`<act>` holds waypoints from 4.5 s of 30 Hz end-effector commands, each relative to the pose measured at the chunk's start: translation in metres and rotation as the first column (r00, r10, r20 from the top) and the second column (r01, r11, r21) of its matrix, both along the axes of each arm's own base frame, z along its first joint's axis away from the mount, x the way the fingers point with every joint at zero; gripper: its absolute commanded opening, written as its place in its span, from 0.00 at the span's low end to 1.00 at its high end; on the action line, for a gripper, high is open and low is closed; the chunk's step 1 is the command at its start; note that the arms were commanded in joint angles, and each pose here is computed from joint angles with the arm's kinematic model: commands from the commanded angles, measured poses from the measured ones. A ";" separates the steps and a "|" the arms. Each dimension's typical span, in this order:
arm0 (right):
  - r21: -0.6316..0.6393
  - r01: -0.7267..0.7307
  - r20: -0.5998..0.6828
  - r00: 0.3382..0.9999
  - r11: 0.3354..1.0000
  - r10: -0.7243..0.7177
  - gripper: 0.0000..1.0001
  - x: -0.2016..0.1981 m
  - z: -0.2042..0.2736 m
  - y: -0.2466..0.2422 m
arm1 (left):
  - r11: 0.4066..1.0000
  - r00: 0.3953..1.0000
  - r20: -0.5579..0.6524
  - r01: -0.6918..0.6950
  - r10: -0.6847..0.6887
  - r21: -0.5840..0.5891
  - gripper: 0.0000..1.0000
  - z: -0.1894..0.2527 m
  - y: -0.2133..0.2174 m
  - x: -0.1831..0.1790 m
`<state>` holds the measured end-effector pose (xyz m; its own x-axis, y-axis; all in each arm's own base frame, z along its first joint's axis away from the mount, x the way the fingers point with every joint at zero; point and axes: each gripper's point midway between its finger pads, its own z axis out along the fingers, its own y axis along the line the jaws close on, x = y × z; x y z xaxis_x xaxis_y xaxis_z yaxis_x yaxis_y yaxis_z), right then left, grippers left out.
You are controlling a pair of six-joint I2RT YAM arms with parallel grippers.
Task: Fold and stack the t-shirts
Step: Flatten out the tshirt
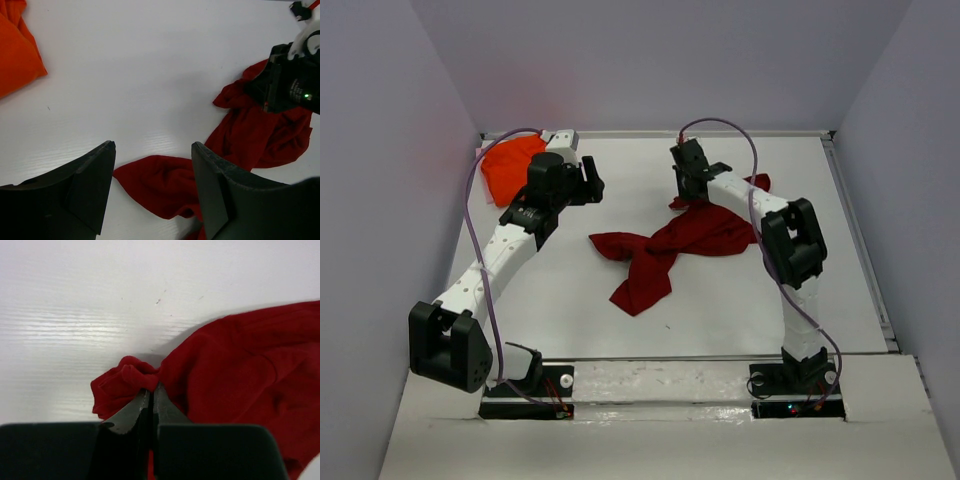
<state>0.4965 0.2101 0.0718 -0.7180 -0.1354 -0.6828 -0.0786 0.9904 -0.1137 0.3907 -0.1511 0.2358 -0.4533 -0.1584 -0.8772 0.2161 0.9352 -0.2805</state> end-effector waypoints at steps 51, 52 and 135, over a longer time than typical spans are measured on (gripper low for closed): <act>0.119 0.003 0.486 0.872 0.993 -0.061 0.00 -0.044 0.272 -0.049 | 0.936 0.903 -0.311 -0.339 0.296 -0.093 0.68 -0.133 0.017 -0.008; 0.119 0.003 0.486 0.872 0.993 -0.061 0.00 -0.044 0.272 -0.049 | 0.928 0.893 -0.318 -0.362 0.319 -0.087 0.68 -0.139 0.024 -0.006; 0.261 0.087 0.719 0.647 0.962 -0.253 0.00 -0.124 0.398 -0.120 | 0.963 0.897 0.349 -0.251 0.270 -0.101 0.00 0.151 0.088 -0.068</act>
<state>0.3945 0.1153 0.4120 -0.1364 0.0500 -0.9894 0.0648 0.9970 0.0414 0.3309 -0.0777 0.3686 -0.1200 -0.3387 -0.9332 0.0847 0.9331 -0.3496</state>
